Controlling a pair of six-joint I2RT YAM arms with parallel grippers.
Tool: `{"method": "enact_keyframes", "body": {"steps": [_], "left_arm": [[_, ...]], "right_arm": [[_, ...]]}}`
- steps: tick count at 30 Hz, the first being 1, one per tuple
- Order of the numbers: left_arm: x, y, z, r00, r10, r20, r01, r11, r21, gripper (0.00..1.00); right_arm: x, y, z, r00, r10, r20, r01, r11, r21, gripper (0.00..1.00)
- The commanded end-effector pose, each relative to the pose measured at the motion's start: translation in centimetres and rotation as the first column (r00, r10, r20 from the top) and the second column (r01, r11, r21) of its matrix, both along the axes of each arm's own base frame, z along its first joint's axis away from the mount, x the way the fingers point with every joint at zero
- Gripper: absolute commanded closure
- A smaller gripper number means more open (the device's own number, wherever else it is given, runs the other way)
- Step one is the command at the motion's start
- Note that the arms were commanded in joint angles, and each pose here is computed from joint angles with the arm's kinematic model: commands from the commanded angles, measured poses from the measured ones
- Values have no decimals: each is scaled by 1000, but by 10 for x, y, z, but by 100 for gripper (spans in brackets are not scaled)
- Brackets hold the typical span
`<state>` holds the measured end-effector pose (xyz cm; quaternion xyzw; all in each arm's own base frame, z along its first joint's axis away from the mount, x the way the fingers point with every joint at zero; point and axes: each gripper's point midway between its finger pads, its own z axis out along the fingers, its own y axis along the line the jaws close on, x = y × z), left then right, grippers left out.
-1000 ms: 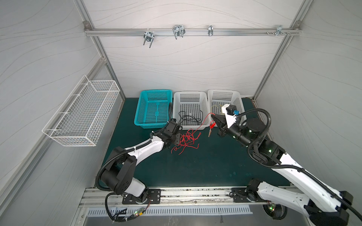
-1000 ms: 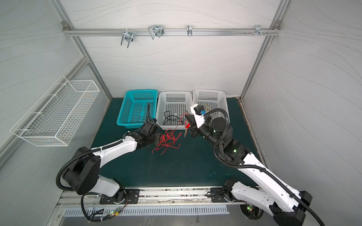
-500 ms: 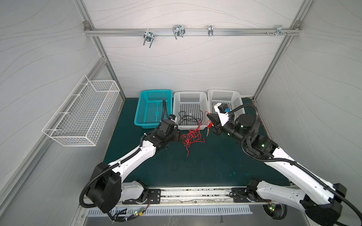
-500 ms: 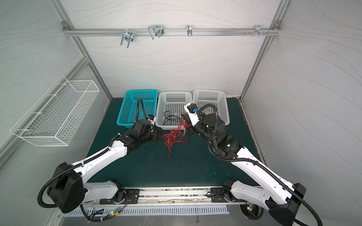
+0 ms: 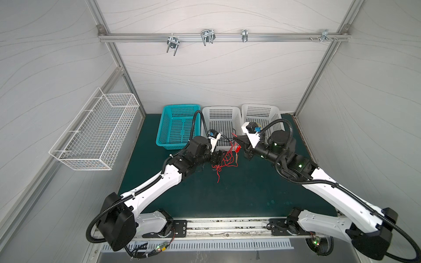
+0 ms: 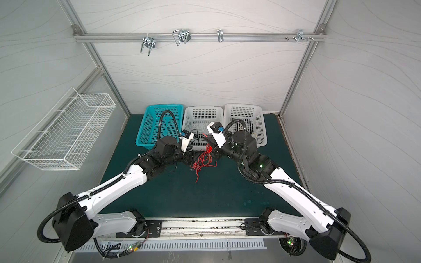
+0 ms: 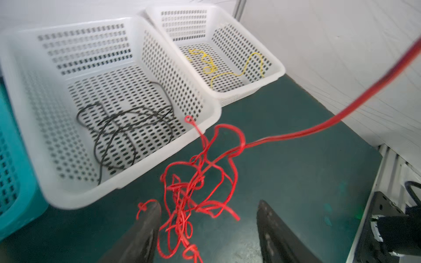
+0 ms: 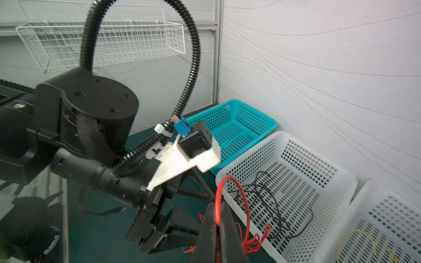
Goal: Untangle the cables
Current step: 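Lift the red tangle with the left gripper while the right holds its wire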
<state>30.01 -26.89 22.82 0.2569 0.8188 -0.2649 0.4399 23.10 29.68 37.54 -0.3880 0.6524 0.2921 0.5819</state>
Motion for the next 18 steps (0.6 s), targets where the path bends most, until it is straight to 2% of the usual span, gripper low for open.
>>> {"method": "enact_keyframes", "body": {"steps": [1,7,9,10,14,18], "left_arm": [[3,-23,40,987,-90,136,97,994,-47,32],[12,-33,50,981,-88,172,104,991,-84,33],[14,-35,56,979,-89,182,107,990,-97,38],[16,-35,57,980,-79,185,99,990,-101,43],[22,-34,65,980,-49,190,71,991,-110,75],[21,-33,75,978,-39,204,67,989,-130,98]], "right_arm": [[-17,4,26,996,83,44,-85,995,56,100],[-31,-4,39,991,112,68,-118,989,91,100],[-34,-7,41,991,113,70,-120,988,100,100],[-35,-8,42,991,113,72,-120,987,103,100],[-38,-10,39,991,118,65,-124,987,102,100],[-32,-10,24,995,93,33,-95,992,82,100]]}}
